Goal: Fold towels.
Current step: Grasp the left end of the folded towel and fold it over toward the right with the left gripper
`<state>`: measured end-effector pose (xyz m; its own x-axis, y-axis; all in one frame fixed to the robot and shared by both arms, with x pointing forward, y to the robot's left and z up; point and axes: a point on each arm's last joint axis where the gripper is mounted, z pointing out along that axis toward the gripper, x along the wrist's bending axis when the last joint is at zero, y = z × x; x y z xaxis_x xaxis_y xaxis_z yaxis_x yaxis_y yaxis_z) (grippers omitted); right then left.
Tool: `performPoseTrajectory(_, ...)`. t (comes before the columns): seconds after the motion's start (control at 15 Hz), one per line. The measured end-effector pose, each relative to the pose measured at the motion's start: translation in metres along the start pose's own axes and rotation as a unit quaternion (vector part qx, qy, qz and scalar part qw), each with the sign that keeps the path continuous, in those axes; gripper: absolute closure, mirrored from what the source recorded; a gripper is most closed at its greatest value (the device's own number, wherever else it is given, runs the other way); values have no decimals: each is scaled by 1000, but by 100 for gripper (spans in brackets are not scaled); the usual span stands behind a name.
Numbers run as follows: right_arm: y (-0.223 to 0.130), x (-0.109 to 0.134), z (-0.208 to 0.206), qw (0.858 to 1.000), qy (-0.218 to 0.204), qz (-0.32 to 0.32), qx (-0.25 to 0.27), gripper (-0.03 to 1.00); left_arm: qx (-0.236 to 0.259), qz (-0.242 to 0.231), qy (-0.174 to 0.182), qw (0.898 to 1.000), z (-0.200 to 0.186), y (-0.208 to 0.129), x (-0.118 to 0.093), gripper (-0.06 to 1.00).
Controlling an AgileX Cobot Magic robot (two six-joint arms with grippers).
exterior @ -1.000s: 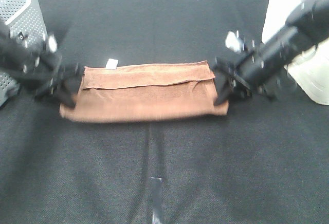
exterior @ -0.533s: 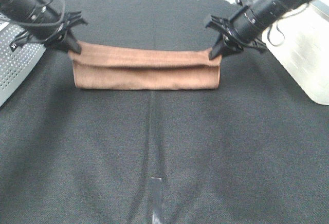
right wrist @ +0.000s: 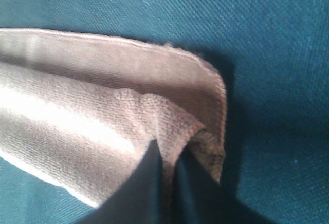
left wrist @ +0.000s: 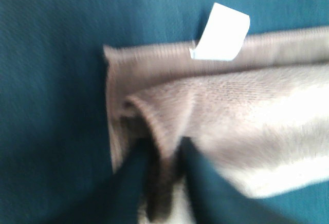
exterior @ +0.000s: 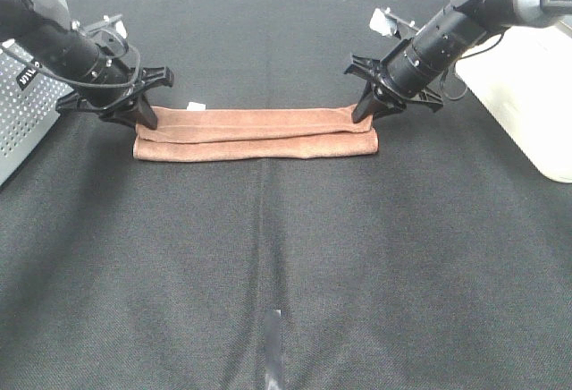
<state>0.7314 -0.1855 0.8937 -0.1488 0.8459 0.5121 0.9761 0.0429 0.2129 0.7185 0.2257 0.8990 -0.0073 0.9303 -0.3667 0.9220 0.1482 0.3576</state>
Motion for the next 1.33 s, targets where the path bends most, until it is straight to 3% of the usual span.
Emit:
performPoseTrajectory(0.13,-1,2,-1,1000,5,2,6,42,-9,2,1,1000,-3,2,-1,30)
performPoseTrajectory(0.2,-1,4,-5,1000,5,-1,5,30,-13,1,1,1000,-6,3,-2,21)
performPoseTrajectory(0.33,1,9,-16,1000,-1,-11,2,20,-16,-5,10,1000,-9,5,-2,15)
performPoseTrajectory(0.47,1,11,-22,1000,-12,-12,-1,18,-15,-9,17,1000,-10,5,-1,14)
performPoseTrajectory(0.93,1,9,-22,1000,-23,-16,2,18,5,-56,2,998,19,-5,8,15)
performPoseTrajectory(1.13,1,9,-22,1000,-23,-17,2,18,-2,-59,1,998,24,-5,7,29)
performPoseTrajectory(1.33,1,9,-22,1000,-24,-17,2,18,-2,-58,0,998,32,-8,3,60)
